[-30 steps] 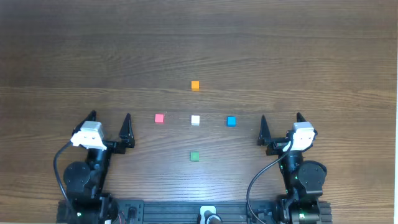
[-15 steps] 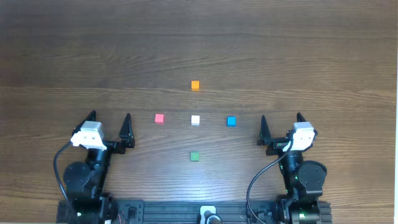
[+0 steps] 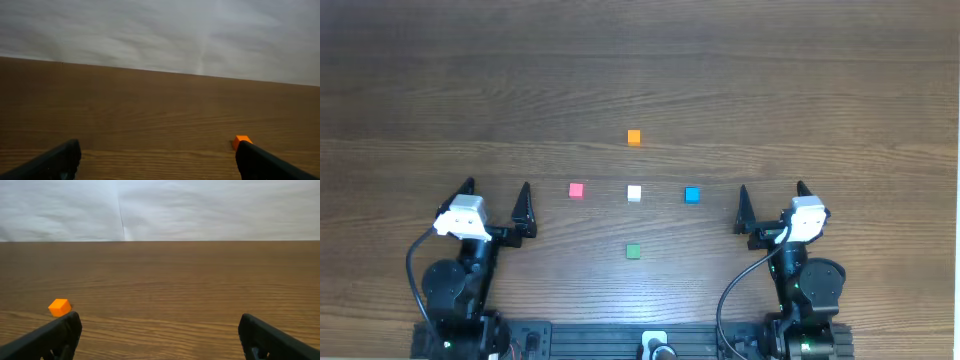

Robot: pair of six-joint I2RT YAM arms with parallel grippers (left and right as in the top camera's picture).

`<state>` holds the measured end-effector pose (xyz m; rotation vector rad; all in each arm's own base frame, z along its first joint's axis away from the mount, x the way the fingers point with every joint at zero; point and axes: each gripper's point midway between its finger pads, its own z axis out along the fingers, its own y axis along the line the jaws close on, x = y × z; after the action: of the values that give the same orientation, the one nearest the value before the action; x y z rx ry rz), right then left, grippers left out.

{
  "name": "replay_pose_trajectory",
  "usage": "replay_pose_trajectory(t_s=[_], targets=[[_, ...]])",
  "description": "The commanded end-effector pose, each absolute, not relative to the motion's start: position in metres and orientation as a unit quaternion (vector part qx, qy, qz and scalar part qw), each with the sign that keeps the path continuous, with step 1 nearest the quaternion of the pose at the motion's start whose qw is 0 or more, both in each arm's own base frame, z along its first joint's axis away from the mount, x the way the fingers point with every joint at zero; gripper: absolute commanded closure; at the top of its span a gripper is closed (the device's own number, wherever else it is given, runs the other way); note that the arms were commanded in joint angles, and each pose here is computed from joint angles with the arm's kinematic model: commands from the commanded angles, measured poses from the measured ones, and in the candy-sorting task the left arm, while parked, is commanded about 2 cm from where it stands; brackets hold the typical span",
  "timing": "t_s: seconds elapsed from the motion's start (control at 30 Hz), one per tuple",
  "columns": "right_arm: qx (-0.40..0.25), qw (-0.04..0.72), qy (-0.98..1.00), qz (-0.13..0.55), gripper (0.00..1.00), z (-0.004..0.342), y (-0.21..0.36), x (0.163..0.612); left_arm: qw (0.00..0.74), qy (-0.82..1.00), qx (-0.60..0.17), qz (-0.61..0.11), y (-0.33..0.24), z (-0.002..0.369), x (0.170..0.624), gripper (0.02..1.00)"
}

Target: Stack Cubes

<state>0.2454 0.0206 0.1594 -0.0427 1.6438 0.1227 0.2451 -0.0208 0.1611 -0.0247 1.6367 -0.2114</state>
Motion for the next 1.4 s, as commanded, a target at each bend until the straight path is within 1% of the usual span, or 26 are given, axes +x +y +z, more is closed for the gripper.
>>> replay_pose_trajectory(t_s=[0.03, 0.13, 0.2, 0.37, 0.5, 0.73, 0.9, 1.0, 1.1, 1.2, 1.4], targets=[[-0.021, 0.680, 0.731, 0.055, 0.007, 0.158, 0.021, 0.245, 0.678, 0.729, -0.002, -0.090, -0.021, 0.159, 0.245, 0.018], [-0.021, 0.680, 0.731, 0.055, 0.007, 0.158, 0.021, 0.245, 0.680, 0.729, -0.019, -0.072, -0.013, 0.159, 0.246, 0.018], [-0.021, 0.680, 0.731, 0.055, 0.007, 0.158, 0.021, 0.245, 0.680, 0.729, -0.018, -0.074, -0.014, 0.159, 0.246, 0.018], [-0.021, 0.680, 0.731, 0.055, 0.007, 0.158, 0.021, 0.245, 0.675, 0.730, -0.010, -0.111, -0.025, 0.159, 0.245, 0.023], [-0.021, 0.680, 0.731, 0.055, 0.007, 0.158, 0.021, 0.245, 0.672, 0.731, -0.004, -0.122, -0.029, 0.161, 0.243, 0.020], [-0.021, 0.680, 0.731, 0.055, 0.007, 0.158, 0.021, 0.245, 0.636, 0.761, -0.013, -0.130, -0.031, 0.169, 0.235, 0.020], [-0.021, 0.680, 0.731, 0.055, 0.007, 0.158, 0.021, 0.245, 0.565, 0.813, -0.009, -0.140, -0.041, 0.180, 0.246, 0.020], [-0.021, 0.680, 0.731, 0.055, 0.007, 0.158, 0.021, 0.245, 0.506, 0.850, -0.005, -0.145, -0.049, 0.186, 0.259, 0.020], [-0.021, 0.680, 0.731, 0.055, 0.009, 0.158, 0.021, 0.245, 0.449, 0.882, 0.000, -0.148, -0.058, 0.184, 0.274, 0.023], [-0.021, 0.680, 0.731, 0.055, 0.009, 0.158, 0.021, 0.245, 0.396, 0.906, 0.013, -0.151, -0.071, 0.171, 0.292, 0.023], [-0.021, 0.680, 0.731, 0.055, 0.009, 0.158, 0.021, 0.245, 0.295, 0.943, 0.039, -0.150, -0.109, 0.122, 0.318, 0.025]])
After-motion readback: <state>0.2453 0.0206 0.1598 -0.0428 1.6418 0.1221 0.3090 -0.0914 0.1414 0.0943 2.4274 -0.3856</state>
